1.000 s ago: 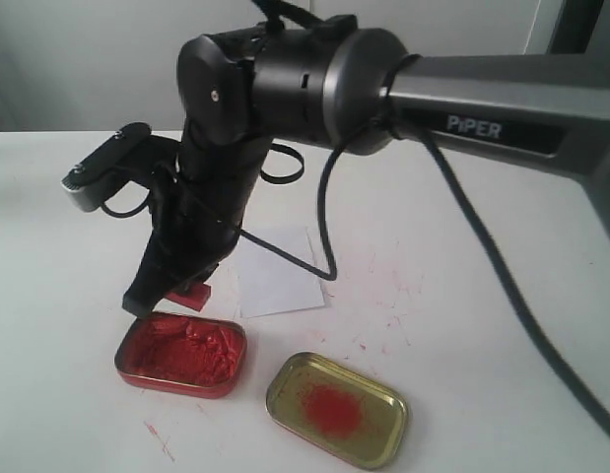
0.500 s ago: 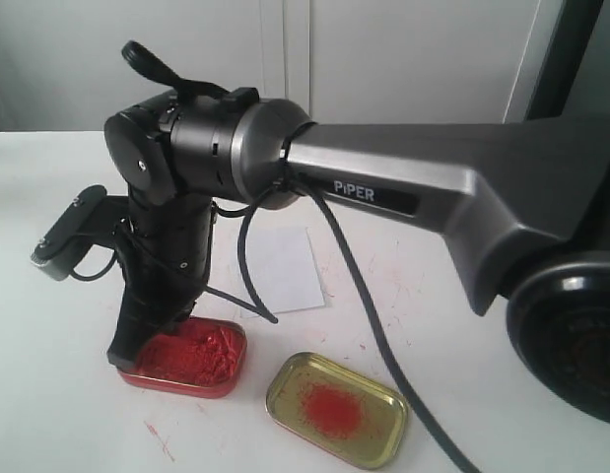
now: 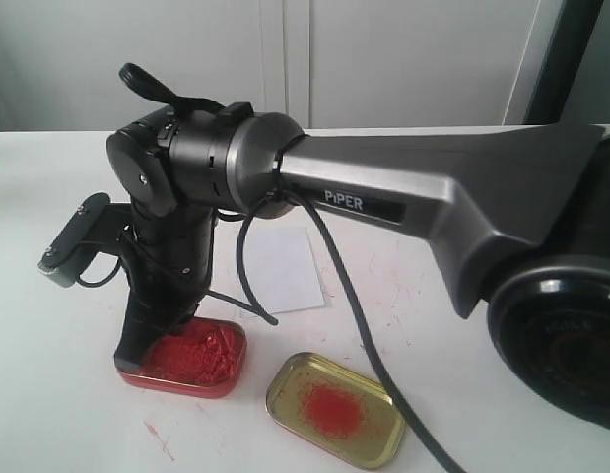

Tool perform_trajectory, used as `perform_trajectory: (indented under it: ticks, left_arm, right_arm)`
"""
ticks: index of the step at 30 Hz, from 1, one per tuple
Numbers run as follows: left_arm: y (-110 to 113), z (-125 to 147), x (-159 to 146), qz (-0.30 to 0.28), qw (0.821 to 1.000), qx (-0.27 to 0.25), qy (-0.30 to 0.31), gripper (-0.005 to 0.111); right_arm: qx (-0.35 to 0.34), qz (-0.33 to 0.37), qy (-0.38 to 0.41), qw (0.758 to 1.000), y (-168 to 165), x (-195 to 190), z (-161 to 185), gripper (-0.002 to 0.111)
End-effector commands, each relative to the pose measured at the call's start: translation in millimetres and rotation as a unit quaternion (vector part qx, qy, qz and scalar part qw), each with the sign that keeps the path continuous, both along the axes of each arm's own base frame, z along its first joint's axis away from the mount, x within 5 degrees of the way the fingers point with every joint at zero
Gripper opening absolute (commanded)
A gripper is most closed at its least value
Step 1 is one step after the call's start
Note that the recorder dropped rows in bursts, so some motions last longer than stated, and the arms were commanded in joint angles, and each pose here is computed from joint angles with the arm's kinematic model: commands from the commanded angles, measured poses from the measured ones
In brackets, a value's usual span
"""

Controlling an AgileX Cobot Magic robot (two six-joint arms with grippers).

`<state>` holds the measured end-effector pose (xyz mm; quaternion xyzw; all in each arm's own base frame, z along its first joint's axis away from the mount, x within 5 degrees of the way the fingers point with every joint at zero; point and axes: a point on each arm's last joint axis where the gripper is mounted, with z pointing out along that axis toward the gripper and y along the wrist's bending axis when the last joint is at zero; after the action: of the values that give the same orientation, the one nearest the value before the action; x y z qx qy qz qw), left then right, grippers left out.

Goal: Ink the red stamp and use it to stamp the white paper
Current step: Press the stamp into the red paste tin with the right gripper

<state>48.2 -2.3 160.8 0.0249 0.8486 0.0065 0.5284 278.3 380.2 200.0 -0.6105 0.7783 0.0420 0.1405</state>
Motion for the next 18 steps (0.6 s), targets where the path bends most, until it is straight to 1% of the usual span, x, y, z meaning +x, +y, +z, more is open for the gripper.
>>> perform_trajectory:
  ticks: [1,7,11,14,18]
  left_arm:
    - [0,-3,0,0.001,1.0,-0.003,0.005,0.0]
    - [0,-3,0,0.001,1.0,-0.003,0.005,0.0]
    - [0,-3,0,0.001,1.0,-0.003,0.005,0.0]
    - [0,-3,0,0.001,1.0,-0.003,0.005,0.0]
    - [0,-3,0,0.001,1.0,-0.003,0.005,0.0]
  right_arm:
    - [0.015,-0.008,0.017,1.0,4,-1,-2,0.0]
    - [0.007,-0.023,0.03,0.999,5,-1,-13,0.0]
    - [0.009,-0.035,0.033,0.999,6,-1,-11,0.0]
    - [0.023,-0.05,0.029,0.998,8,2,-1,0.0]
    - [0.016,-0.059,0.037,0.997,8,2,-7,0.0]
